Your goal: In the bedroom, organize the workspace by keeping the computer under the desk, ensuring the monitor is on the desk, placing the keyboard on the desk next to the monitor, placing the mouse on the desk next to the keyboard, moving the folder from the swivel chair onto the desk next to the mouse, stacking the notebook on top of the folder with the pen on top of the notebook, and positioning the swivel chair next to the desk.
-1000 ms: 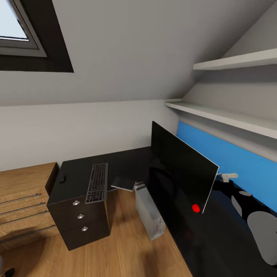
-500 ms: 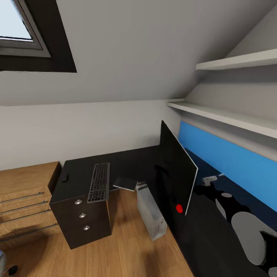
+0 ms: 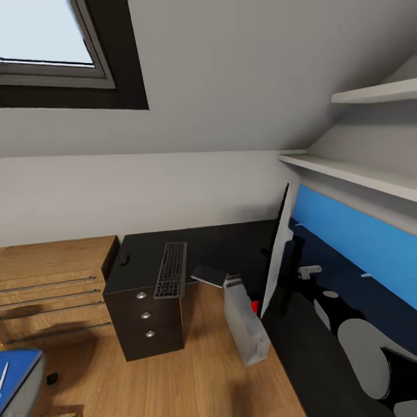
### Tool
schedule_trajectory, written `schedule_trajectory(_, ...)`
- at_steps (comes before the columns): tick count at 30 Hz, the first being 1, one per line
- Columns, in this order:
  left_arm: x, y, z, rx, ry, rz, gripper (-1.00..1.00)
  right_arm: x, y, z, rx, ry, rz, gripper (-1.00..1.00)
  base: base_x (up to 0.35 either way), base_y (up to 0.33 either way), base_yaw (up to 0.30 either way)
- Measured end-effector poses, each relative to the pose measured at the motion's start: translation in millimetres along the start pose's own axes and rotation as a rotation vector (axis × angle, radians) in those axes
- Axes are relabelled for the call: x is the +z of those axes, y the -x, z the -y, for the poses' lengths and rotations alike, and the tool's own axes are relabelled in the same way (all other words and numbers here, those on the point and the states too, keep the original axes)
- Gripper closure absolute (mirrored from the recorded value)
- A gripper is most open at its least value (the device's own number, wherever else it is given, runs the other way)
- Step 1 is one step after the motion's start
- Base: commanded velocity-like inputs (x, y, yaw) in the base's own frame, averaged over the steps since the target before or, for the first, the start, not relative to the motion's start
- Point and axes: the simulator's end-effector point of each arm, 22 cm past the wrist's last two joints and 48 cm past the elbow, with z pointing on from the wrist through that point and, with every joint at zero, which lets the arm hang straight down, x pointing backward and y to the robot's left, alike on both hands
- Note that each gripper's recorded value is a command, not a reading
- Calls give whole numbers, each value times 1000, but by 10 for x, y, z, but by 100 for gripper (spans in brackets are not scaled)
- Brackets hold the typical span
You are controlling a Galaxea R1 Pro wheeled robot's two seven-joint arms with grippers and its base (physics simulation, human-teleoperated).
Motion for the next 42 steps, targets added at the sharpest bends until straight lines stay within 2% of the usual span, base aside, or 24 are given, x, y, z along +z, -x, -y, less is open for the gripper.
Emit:
schedule_trajectory(9,0,-13,-1,1,0,-3,-100,21,-5,-11,17,-19,4,-100,0,0,128)
schedule_trajectory(12,3,-11,-10,1,1,-3,-100,44,-3,-41,21,-51,4,-100,0,0,1)
schedule_trajectory(13,5,-10,-18,1,3,-3,-100,52,23,44,25,-153,15,-100,0,0,-48)
schedule_trajectory(15,5,-6,-21,1,3,-2,-100,44,74,69,21,-168,37,-100,0,0,-146)
schedule_trajectory(16,6,-1,-24,1,3,0,-100,14,213,157,5,-192,98,-100,0,0,-224)
schedule_trajectory(25,6,34,-23,-1,4,8,-100,-51,279,322,12,-267,116,-100,0,0,-242)
schedule_trajectory(29,6,43,-23,-2,4,10,-100,-113,301,504,14,-343,123,-100,0,0,-185)
schedule_trajectory(36,6,46,-22,-2,3,11,-100,-147,338,582,11,-373,140,-100,0,0,-46)
schedule_trajectory(42,6,46,-21,-2,3,11,-100,-140,296,554,12,-370,134,-100,0,0,-7)
